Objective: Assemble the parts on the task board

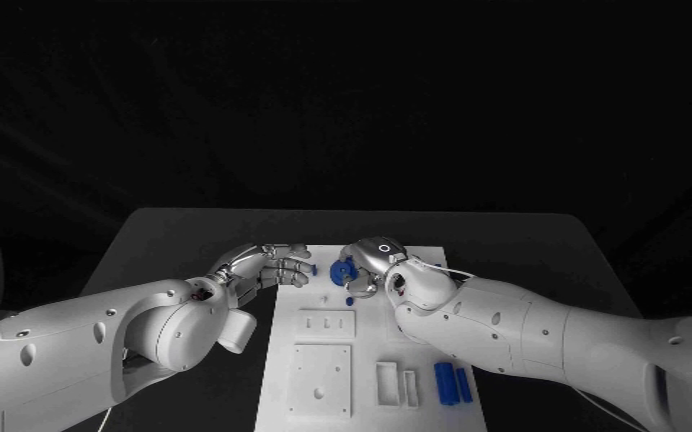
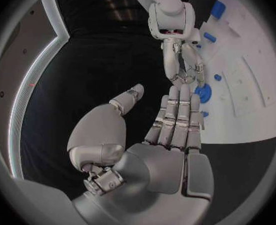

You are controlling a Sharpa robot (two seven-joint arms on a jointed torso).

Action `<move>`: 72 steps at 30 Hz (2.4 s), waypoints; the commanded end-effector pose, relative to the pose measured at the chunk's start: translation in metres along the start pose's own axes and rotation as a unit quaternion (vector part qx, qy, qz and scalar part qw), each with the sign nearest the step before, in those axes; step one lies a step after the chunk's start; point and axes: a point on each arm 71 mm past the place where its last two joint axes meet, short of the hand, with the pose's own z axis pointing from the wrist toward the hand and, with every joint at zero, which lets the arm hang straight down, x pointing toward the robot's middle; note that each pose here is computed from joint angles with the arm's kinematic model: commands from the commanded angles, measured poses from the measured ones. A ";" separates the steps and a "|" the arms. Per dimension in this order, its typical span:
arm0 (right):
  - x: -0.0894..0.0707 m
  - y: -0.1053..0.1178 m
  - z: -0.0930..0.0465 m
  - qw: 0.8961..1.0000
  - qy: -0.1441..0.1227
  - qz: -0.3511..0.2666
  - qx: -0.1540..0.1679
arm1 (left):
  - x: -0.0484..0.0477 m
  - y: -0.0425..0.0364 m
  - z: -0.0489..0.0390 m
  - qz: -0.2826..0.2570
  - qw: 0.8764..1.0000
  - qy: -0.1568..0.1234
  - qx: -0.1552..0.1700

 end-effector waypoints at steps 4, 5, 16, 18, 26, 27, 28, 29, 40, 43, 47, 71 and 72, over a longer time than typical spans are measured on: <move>0.007 -0.014 -0.006 0.999 0.027 0.008 0.020 | 0.0014 -0.0007 -0.0003 -0.004 1.000 0.006 0.002; 0.007 -0.015 -0.006 0.999 0.025 0.008 0.021 | 0.0012 -0.0007 -0.0004 -0.004 1.000 0.006 0.002; 0.004 -0.024 -0.013 0.999 0.012 0.016 0.027 | -0.0002 -0.0006 -0.0014 -0.004 1.000 0.004 0.002; 0.002 -0.026 -0.014 0.999 0.009 0.020 0.028 | -0.0008 -0.0006 -0.0017 -0.004 1.000 0.003 0.002; -0.020 -0.039 -0.023 0.994 -0.055 0.090 0.017 | -0.0030 -0.0007 -0.0031 -0.003 1.000 0.000 0.002; -0.025 -0.041 -0.024 0.993 -0.062 0.098 0.016 | -0.0033 -0.0006 -0.0034 -0.003 1.000 -0.001 0.002; -0.029 -0.044 -0.025 0.992 -0.065 0.107 0.012 | -0.0037 -0.0007 -0.0036 -0.003 1.000 -0.001 0.002; -0.034 -0.047 -0.026 0.991 -0.067 0.119 0.009 | -0.0041 -0.0007 -0.0036 -0.003 1.000 -0.001 0.003; -0.060 -0.098 -0.046 0.984 -0.064 0.166 0.012 | -0.0141 -0.0009 -0.0028 -0.001 1.000 -0.014 0.005; -0.061 -0.110 -0.052 0.983 -0.060 0.173 0.018 | -0.0167 -0.0009 -0.0026 0.000 1.000 -0.017 0.005; -0.060 -0.129 -0.061 0.983 -0.046 0.173 0.024 | -0.0183 -0.0004 -0.0022 0.000 1.000 -0.018 0.006; -0.022 -0.188 -0.083 0.984 0.018 0.160 0.080 | -0.0191 0.0060 -0.0024 -0.009 1.000 -0.013 0.001; -0.021 -0.188 -0.083 0.984 0.022 0.157 0.079 | -0.0194 0.0060 -0.0026 -0.009 1.000 -0.013 0.001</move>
